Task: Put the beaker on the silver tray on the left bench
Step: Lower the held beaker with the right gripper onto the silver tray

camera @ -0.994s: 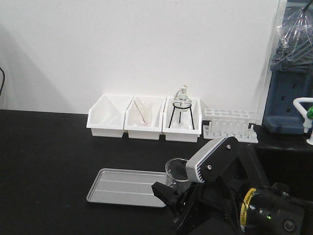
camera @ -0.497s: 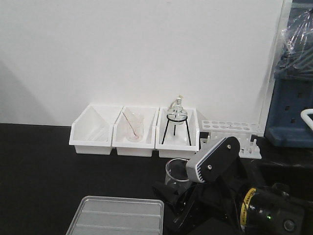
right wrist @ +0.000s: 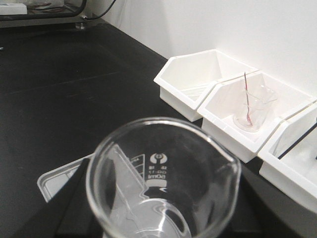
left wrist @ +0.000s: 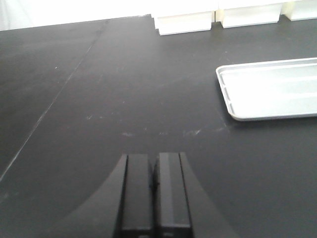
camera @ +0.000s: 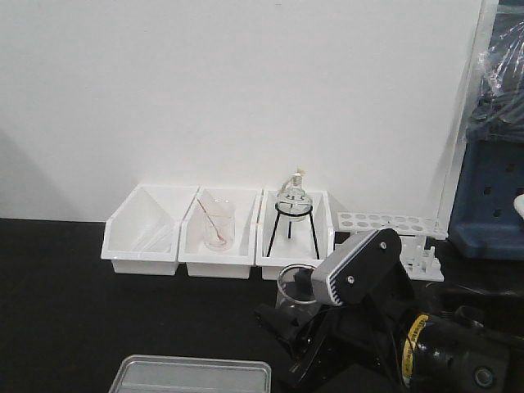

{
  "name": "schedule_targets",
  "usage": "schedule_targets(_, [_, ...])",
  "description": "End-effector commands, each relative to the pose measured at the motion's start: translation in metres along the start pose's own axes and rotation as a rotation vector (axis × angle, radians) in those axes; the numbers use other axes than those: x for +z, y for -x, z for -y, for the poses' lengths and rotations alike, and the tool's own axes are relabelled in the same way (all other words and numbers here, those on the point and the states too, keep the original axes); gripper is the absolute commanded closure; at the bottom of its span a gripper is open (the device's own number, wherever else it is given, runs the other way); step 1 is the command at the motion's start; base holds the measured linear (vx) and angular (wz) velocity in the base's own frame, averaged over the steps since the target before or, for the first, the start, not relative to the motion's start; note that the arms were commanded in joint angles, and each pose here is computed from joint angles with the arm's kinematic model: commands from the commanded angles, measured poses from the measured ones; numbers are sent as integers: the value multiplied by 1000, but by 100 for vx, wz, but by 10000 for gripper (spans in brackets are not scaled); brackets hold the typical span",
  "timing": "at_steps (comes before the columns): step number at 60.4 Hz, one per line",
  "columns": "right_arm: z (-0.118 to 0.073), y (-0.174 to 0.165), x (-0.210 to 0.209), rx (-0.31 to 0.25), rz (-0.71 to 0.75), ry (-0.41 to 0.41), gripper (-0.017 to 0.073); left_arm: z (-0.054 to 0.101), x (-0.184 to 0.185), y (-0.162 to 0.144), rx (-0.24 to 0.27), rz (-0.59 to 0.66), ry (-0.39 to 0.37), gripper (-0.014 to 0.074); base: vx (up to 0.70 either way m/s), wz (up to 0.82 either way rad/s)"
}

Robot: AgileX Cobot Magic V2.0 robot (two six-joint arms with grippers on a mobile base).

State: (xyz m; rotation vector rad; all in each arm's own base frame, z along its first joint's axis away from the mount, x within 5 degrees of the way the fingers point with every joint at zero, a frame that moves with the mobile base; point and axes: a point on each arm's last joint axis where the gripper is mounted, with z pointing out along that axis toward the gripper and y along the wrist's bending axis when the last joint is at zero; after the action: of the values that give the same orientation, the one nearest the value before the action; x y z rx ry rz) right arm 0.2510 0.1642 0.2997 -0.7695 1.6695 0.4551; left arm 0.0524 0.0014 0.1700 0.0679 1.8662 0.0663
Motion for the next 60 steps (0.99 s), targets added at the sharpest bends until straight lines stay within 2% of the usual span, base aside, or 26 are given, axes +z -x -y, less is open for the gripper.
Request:
schedule_targets(1, [-1, 20, -7, 6, 92, 20, 571, 1, 2, 1, -2, 62, -5, 592, 7, -3])
schedule_targets(38, [-2, 17, -4, 10, 87, 26, 571, 1, 2, 1, -2, 62, -5, 592, 2, -2])
schedule_targets(44, [-1, 6, 9, 30, 52, 40, 571, 1, 2, 1, -2, 62, -5, 592, 0, 0])
schedule_targets(51, [-5, -19, 38, 96, 36, 118, 571, 1, 2, 1, -2, 62, -5, 592, 0, 0])
schedule_targets(60, [-2, -36, 74, 63, 47, 157, 571, 1, 2, 1, -2, 62, -5, 592, 0, 0])
